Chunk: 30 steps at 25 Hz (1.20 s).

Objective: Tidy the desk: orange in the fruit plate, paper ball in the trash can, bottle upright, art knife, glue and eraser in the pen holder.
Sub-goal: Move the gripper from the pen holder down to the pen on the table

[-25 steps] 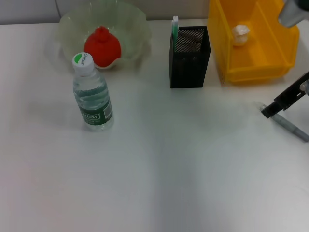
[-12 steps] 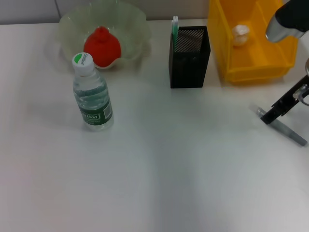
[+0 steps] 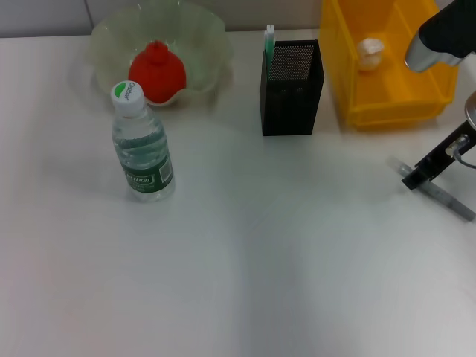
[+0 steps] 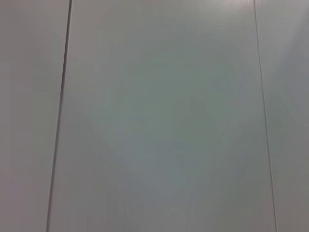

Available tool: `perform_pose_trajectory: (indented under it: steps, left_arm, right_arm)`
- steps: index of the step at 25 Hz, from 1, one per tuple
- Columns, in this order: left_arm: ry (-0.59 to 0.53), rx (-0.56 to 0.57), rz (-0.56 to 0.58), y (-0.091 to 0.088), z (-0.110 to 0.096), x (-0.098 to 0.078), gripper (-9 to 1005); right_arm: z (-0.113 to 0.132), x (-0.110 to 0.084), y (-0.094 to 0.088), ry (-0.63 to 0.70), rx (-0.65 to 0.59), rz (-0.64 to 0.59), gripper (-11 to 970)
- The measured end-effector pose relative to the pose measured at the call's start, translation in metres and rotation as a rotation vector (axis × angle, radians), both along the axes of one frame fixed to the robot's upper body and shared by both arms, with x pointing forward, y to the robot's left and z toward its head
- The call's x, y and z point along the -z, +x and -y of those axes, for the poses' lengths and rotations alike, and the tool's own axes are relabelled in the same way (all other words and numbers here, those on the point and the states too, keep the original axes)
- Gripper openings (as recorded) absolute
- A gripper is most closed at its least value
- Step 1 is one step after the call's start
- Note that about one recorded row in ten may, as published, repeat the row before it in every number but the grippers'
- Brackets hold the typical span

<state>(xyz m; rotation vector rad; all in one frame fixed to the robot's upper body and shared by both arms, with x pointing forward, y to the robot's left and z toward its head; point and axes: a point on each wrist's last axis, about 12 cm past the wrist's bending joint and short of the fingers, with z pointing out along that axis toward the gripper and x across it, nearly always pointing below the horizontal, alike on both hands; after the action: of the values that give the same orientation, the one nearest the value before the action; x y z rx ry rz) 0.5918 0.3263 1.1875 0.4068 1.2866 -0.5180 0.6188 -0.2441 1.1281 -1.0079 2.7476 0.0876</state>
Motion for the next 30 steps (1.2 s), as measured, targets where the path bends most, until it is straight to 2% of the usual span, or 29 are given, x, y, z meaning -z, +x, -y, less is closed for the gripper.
perform_pose_trajectory:
  steps: [3, 9, 11, 30]
  left_arm:
    - [0.004, -0.001, 0.0, 0.0014, 0.0008, -0.0006, 663]
    - [0.013, -0.004, 0.005, 0.0017, 0.0011, -0.0005, 663]
    - [0.012, -0.005, 0.006, 0.0017, 0.0012, -0.0006, 663]
    - [0.013, -0.008, 0.007, 0.0006, -0.0006, -0.0007, 663]
  right_arm:
    - [-0.0007, -0.0008, 0.0008, 0.0, -0.001, 0.003, 654]
    - [-0.0024, 0.0001, 0.0019, 0.004, -0.002, -0.008, 433]
    - [-0.0035, 0.0006, 0.0023, 0.004, -0.004, -0.013, 218]
    - [-0.0028, 0.0054, 0.0017, 0.009, 0.015, -0.027, 160]
